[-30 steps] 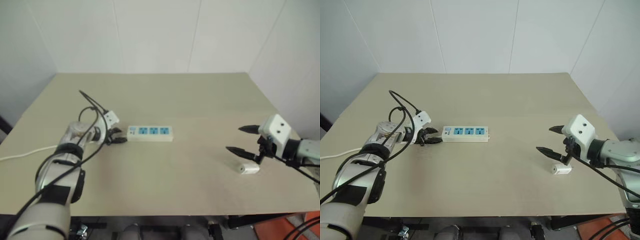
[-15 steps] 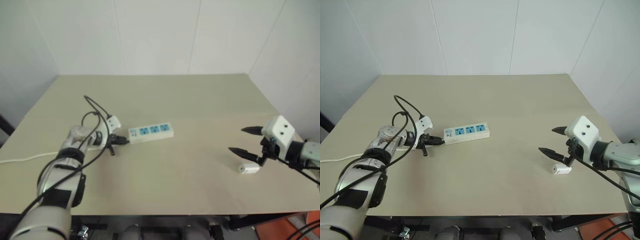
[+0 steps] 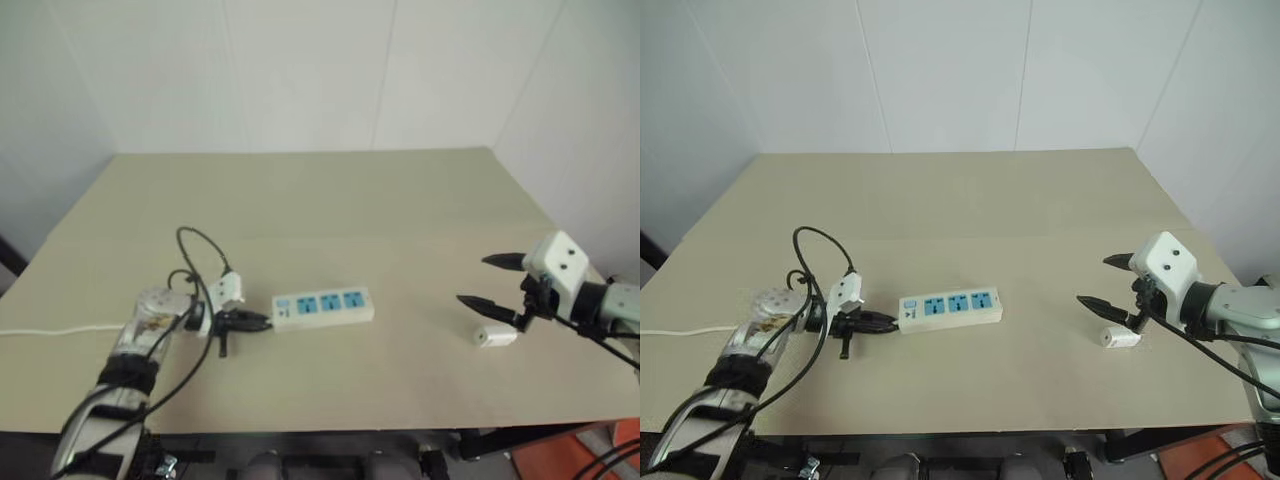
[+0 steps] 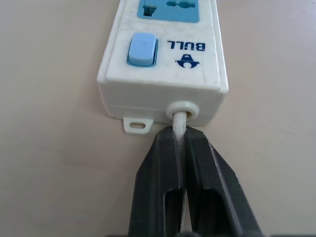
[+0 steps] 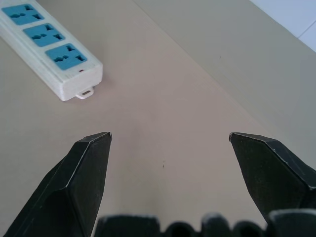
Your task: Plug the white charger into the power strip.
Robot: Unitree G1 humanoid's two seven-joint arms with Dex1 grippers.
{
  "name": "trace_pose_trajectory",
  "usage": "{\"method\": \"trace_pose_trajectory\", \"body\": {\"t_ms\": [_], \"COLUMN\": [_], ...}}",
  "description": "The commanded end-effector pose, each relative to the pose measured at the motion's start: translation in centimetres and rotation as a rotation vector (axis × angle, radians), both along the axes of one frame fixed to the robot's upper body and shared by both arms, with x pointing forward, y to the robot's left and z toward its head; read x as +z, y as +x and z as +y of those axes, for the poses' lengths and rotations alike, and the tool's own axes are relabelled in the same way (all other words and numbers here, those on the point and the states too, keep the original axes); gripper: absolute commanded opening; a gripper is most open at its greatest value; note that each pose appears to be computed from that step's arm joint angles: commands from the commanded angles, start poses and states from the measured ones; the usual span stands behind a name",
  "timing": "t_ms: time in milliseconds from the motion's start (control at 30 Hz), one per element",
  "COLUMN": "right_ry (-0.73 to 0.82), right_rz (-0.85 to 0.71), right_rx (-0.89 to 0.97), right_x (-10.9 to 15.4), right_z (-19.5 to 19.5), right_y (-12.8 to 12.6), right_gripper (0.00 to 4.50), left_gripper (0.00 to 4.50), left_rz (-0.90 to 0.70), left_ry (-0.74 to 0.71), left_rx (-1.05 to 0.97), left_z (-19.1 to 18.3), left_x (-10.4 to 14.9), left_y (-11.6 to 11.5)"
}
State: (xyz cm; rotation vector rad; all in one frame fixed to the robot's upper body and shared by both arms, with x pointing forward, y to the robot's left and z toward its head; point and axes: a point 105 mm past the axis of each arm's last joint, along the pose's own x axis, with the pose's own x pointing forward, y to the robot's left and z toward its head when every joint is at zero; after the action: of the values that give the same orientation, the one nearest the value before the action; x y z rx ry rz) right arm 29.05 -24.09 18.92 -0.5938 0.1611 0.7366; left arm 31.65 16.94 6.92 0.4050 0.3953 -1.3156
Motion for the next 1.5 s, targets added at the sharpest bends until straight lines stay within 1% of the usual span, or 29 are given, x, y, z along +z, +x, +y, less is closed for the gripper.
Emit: {"method": "trace_pose_trajectory", "body": {"t_ms": [33, 200, 233, 333, 367, 500, 633, 733, 833, 900, 967, 1033, 1100, 1167, 1267, 1400, 1500], "right_ry": [-0.006, 0.001, 0.002, 0.004, 0.005, 0.006, 0.003, 0.004, 0.011, 0.013, 0.017, 0.019, 0.017, 0.012, 0.012, 0.018, 0.020], "right_rz": [-0.047, -0.045, -0.045, -0.046, -0.046, -0.046, -0.039, -0.034, -0.030, -0.030, -0.032, -0.034, -0.034, -0.033, -0.036, -0.031, -0.027], "right_rx": [0.020, 0.029, 0.030, 0.031, 0.032, 0.033, 0.028, 0.027, 0.032, 0.037, 0.042, 0.047, 0.047, 0.045, 0.044, 0.038, 0.034], "right_x": [1.3, 1.2, 1.1, 1.1, 1.1, 1.1, 0.9, 0.9, 0.9, 0.9, 1.0, 1.2, 1.2, 1.3, 1.5, 1.4, 1.3], "right_z": [0.3, 0.7, 0.7, 0.9, 0.9, 1.0, 0.8, 0.8, 0.9, 1.0, 1.2, 1.3, 1.2, 1.1, 1.1, 1.0, 1.0], "right_y": [0.1, 0.2, 0.3, 0.4, 0.4, 0.4, 0.3, 0.3, 0.4, 0.5, 0.7, 0.7, 0.6, 0.6, 0.4, -0.2, -0.5], "right_gripper": [4.50, 4.50, 4.50, 4.50, 4.50, 4.50, 4.50, 4.50, 4.50, 4.50, 4.50, 4.50, 4.50, 4.50, 4.50, 4.50, 4.50], "left_gripper": [0.02, 0.02, 0.64, 1.53, 1.86, 3.14, 4.43, 4.47, 4.47, 4.47, 4.47, 4.47, 4.47, 4.47, 4.47, 4.47, 4.47], "left_rz": [0.088, 0.087, 0.087, 0.079, 0.071, 0.030, 0.020, -0.014, -0.110, -0.187, -0.239, -0.237, -0.267, -0.246, -0.241, -0.250, -0.232], "left_ry": [0.037, 0.033, 0.039, 0.049, 0.030, -0.072, -0.161, -0.212, -0.272, -0.293, -0.313, -0.336, -0.372, -0.382, -0.337, -0.347, -0.343], "left_rx": [-0.008, 0.028, 0.033, 0.049, 0.055, 0.047, 0.013, 0.005, 0.031, 0.040, 0.025, -0.017, -0.049, -0.085, -0.150, -0.149, -0.162], "left_z": [0.4, 1.1, 1.3, 1.9, 1.9, 2.2, 2.8, 2.9, 2.2, 1.1, 0.0, -1.2, -2.2, -2.9, -3.3, -3.5, -3.4], "left_x": [-1.4, -0.9, -0.9, -0.9, -0.5, 2.4, 5.9, 8.1, 9.2, 8.9, 8.4, 7.9, 7.6, 7.0, 5.8, 5.4, 4.5], "left_y": [-1.8, -2.5, -2.6, -2.5, -2.3, -2.2, -2.9, -3.1, -2.0, -1.1, -0.7, -0.8, -0.6, -0.7, -0.8, -0.3, -0.5]}}
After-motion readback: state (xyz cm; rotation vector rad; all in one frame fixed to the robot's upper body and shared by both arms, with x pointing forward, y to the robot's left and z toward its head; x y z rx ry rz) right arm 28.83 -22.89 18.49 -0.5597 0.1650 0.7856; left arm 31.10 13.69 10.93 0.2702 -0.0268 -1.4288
